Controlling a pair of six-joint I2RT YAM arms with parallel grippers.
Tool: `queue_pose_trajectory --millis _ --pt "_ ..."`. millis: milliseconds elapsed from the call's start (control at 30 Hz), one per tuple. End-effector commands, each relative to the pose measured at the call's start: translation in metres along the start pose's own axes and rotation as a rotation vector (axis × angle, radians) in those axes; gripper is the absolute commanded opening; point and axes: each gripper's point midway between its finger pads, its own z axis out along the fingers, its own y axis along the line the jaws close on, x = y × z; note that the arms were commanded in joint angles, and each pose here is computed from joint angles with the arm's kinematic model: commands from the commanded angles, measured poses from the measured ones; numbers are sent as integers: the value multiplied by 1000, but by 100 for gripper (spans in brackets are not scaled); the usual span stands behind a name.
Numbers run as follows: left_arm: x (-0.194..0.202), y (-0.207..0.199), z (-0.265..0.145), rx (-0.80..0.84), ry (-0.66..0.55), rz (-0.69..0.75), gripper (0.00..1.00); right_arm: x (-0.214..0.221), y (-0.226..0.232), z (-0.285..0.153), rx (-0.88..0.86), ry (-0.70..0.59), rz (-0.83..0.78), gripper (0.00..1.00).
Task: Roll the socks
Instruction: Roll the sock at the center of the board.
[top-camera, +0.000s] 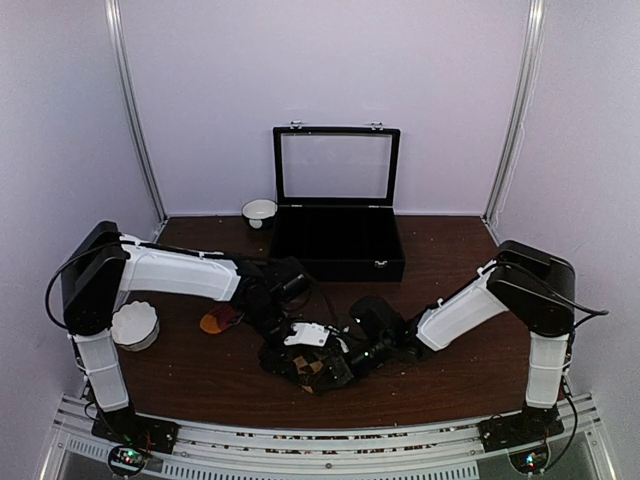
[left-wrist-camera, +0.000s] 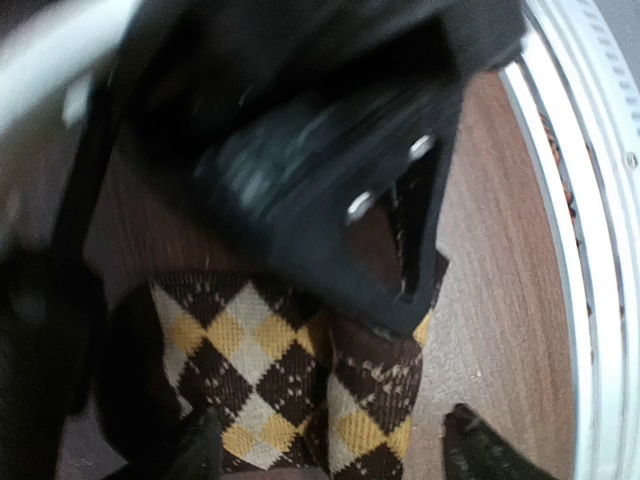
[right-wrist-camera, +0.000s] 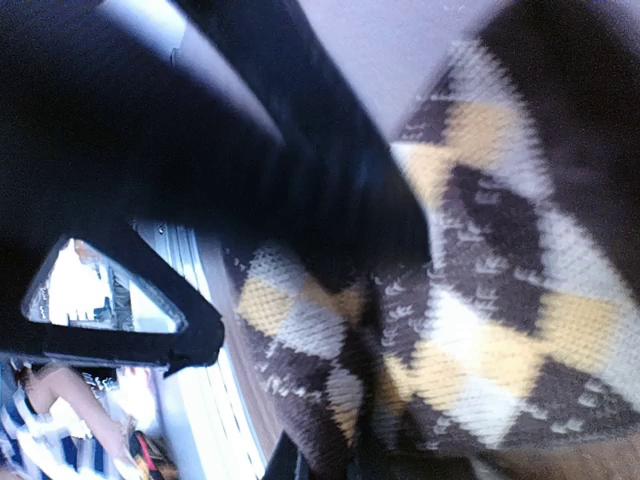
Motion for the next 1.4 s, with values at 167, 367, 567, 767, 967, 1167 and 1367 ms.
queue_pose_trajectory --millis 167,367,567,767,967,1167,1367 --pt "19 20 -27 -92 45 -159 98 96 -98 -11 342 197 281 0" --pt "45 78 -107 -556 74 -341 98 98 -101 -11 351 193 285 0" --pt "61 58 -74 -180 -26 -442 75 92 -99 -9 353 185 277 0" --pt "10 17 -61 -33 -232 -332 70 88 -97 -9 366 193 267 0" --pt "-3 -5 -34 32 -215 -242 69 87 -97 -9 370 188 267 0" --pt "0 -10 -7 57 -158 -202 59 84 -96 -9 368 180 272 0" --pt "3 -11 7 81 -127 -181 50 83 -96 -7 366 174 275 0"
